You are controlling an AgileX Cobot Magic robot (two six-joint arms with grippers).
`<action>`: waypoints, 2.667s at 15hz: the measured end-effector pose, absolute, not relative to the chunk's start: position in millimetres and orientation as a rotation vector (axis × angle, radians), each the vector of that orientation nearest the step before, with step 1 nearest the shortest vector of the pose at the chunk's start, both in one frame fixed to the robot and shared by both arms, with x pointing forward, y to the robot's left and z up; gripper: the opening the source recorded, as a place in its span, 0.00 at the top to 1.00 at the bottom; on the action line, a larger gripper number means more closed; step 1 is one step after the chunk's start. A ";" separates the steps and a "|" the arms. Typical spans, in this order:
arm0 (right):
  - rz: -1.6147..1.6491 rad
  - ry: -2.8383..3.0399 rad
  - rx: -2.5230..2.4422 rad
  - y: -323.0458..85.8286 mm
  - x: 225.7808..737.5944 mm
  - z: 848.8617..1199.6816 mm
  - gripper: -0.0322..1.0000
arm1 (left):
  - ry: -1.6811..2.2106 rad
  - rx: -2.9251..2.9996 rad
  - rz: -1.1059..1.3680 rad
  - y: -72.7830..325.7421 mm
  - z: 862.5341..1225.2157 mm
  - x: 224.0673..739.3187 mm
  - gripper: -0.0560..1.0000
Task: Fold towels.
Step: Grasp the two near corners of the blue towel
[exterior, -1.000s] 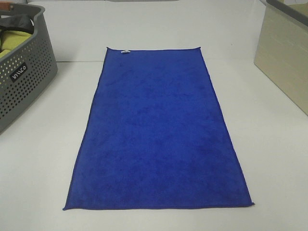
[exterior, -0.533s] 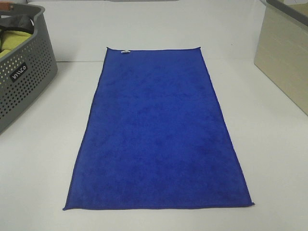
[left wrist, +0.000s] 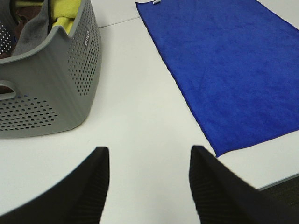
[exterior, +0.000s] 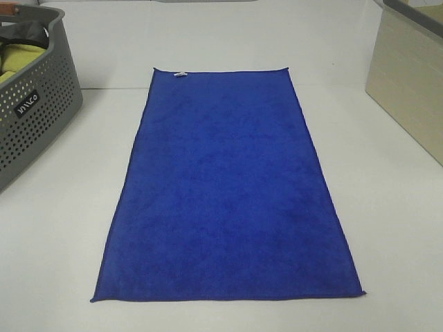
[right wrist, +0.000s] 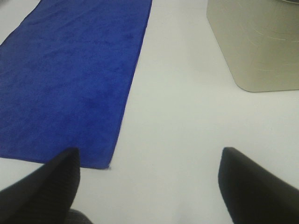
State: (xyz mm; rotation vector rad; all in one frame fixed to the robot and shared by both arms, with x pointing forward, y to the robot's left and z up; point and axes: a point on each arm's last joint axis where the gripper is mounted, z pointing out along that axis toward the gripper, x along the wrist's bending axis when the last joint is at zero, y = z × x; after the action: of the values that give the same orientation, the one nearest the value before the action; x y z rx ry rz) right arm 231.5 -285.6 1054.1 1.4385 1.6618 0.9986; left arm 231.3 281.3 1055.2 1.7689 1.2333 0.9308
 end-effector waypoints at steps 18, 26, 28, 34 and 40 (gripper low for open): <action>1.018 1.742 1.799 -279.7 378.3 1051.2 0.31 | 1.711 1.536 0.212 270.4 1022.0 393.9 0.46; 0.782 2.180 2.189 -258.9 449.6 946.1 0.32 | 1.848 1.641 -0.254 258.0 917.1 455.8 0.46; 0.771 2.235 2.230 -255.6 456.7 926.9 0.32 | 1.822 1.699 -0.313 248.3 898.0 460.2 0.46; 0.652 2.241 2.349 -256.5 465.9 887.4 0.32 | 1.855 1.775 -0.390 234.4 866.2 474.2 0.37; 0.642 2.247 2.462 -252.3 468.4 872.1 0.33 | 1.870 1.762 -0.478 225.1 854.8 474.6 0.36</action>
State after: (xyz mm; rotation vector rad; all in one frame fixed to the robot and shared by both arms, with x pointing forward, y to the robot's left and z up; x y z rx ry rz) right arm 468.4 -252.3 872.1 2.4616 2.2474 0.6420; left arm 474.6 225.1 854.8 1.7623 1.8700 -0.4777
